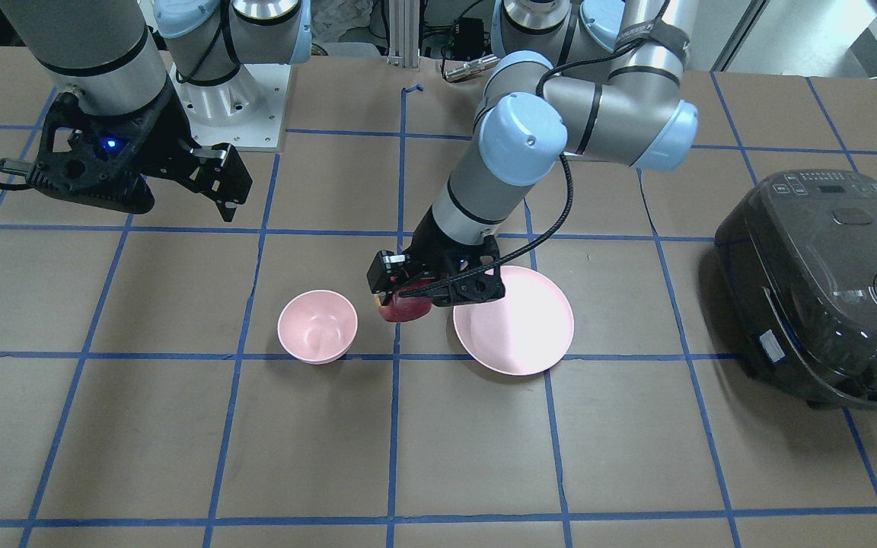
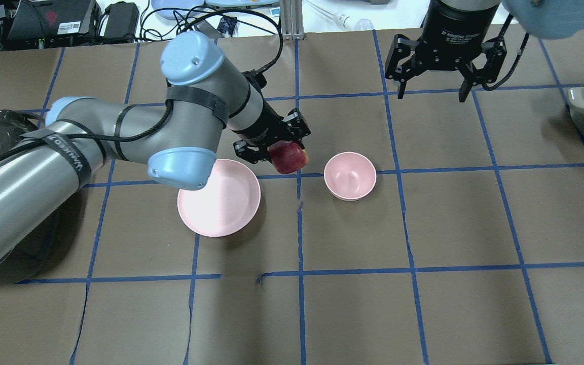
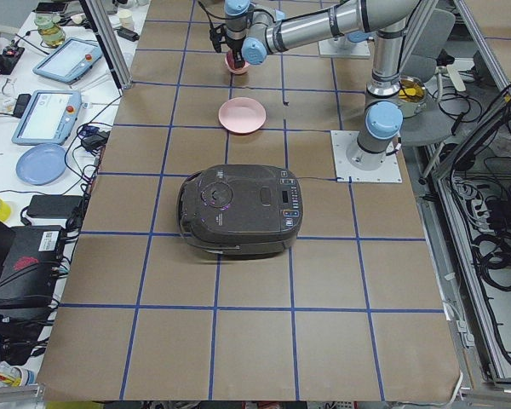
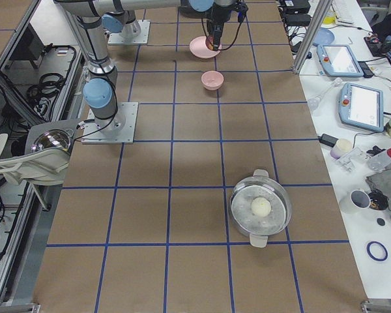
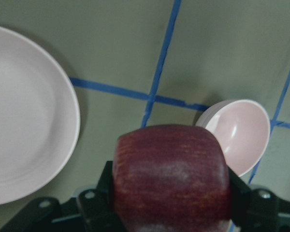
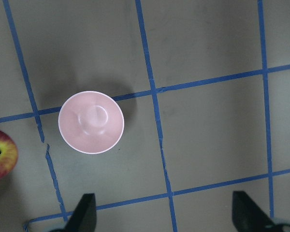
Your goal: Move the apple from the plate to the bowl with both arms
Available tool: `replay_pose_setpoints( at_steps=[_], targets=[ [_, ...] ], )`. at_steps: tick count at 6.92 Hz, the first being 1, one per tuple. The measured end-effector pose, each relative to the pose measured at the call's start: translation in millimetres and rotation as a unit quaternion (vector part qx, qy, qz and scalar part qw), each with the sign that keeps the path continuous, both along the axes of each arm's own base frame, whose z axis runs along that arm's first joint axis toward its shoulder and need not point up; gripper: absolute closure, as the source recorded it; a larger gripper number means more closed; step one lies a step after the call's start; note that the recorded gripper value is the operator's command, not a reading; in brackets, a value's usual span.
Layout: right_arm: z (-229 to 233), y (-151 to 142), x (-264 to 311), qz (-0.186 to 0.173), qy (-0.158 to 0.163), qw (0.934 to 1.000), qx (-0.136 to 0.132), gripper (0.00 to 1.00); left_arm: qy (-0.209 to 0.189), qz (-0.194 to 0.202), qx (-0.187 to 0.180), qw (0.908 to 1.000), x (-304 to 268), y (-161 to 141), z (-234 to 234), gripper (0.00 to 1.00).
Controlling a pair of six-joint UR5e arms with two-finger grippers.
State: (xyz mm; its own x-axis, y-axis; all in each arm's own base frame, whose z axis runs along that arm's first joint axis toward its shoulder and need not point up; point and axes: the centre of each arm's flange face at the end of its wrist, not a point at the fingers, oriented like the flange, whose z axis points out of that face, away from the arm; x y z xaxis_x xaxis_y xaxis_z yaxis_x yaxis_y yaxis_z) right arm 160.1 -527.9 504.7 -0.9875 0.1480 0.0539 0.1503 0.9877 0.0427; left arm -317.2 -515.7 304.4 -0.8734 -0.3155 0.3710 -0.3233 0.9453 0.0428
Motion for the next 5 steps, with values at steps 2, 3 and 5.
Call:
replay_pose_setpoints(
  at_steps=[2,3,5],
  targets=[
    [5,-4,-10,0.029,-0.003,0.9995,-0.006,0.00,0.023,0.028,-0.009,0.9993,-51,-2,-11,1.00],
    [6,-5,-12,0.037,-0.003,0.9993,-0.008,0.00,0.027,0.023,-0.014,0.9993,-71,-9,-15,1.00],
    [8,-8,-12,0.041,-0.009,0.9989,-0.020,0.00,0.021,-0.003,-0.025,0.9995,-102,-26,-31,1.00]
  ],
)
